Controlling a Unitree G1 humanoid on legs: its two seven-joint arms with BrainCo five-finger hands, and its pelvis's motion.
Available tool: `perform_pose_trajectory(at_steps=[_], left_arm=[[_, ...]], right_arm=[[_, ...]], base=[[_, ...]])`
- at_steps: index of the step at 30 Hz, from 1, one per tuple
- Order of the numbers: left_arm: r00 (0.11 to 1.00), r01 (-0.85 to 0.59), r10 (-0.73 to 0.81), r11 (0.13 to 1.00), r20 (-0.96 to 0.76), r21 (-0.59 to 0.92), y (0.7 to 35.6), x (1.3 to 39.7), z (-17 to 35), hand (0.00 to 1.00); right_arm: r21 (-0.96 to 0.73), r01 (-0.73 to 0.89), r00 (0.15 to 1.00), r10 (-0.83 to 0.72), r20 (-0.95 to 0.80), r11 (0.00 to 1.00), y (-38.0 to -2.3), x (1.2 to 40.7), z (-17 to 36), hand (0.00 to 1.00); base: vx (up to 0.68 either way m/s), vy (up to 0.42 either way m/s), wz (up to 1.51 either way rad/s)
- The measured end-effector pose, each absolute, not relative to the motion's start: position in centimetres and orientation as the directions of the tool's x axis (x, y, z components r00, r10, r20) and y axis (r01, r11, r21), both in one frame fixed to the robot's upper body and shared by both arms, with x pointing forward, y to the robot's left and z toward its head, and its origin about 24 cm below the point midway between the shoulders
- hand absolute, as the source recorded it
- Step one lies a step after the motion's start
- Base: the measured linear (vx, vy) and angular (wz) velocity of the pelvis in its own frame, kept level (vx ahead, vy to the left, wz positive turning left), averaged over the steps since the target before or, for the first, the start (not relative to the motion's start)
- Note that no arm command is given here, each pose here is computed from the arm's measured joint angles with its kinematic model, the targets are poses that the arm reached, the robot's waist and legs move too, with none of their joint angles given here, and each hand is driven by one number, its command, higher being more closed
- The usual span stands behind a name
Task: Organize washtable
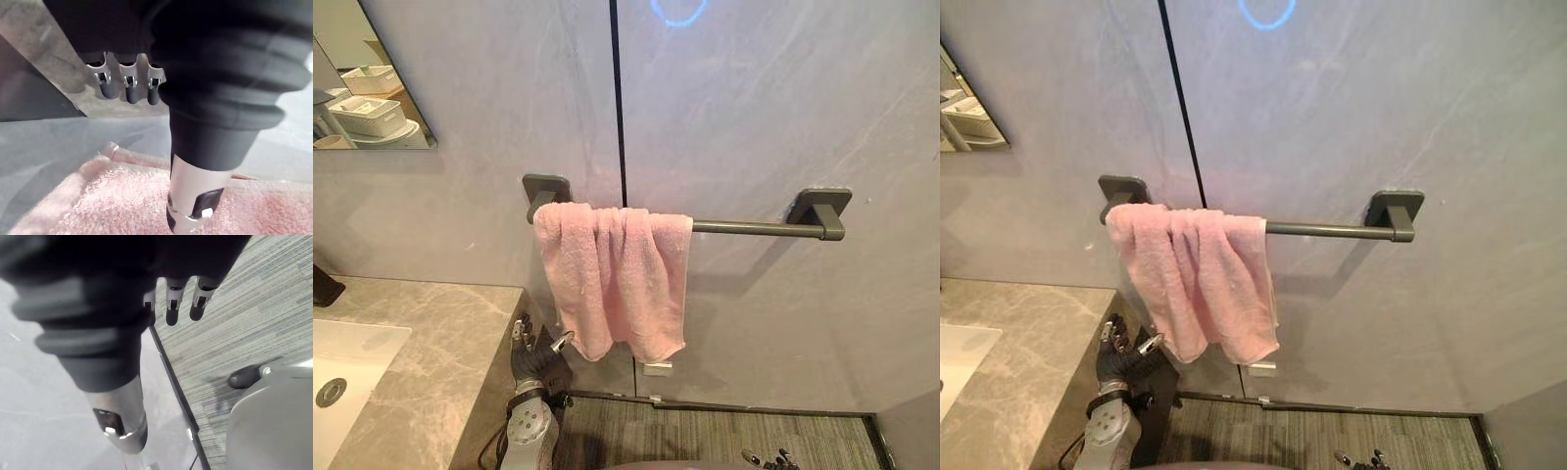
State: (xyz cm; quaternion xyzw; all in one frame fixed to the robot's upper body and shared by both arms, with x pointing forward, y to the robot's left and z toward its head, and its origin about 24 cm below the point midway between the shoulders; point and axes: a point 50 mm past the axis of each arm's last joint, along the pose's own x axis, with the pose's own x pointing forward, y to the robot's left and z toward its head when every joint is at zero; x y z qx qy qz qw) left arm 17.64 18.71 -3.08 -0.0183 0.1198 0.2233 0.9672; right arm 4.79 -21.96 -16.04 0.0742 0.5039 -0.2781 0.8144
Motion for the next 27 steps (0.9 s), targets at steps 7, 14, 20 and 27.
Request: perform_pose_trajectory(at_steps=[7,14,20,27], left_arm=[[0.893,-0.393,0.405,0.914,-0.194,0.099,19.2,18.3,-2.6,0.0],[0.893,-0.373,0.398,0.916,-0.209,0.151,19.8,18.7,-3.2,0.0],[0.902,-0.35,0.378,0.923,-0.207,0.159,19.9,19.1,-3.2,0.0],[0.912,-0.315,0.35,0.932,-0.214,0.18,19.8,19.1,-3.3,0.0]], right_arm=[[-0.169,0.524,0.325,-0.379,-0.866,0.835,-22.1,4.5,-16.1,0.0],[-0.182,0.514,0.323,-0.386,-0.864,0.838,-22.6,4.5,-16.1,0.0],[-0.18,0.516,0.332,-0.39,-0.859,0.837,-22.9,5.0,-16.0,0.0],[-0.179,0.515,0.328,-0.386,-0.862,0.838,-22.8,5.1,-16.1,0.0]], base=[[-0.02,-0.007,0.0],[-0.02,-0.015,-0.04],[0.0,-0.018,-0.06],[-0.01,-0.006,0.0]])
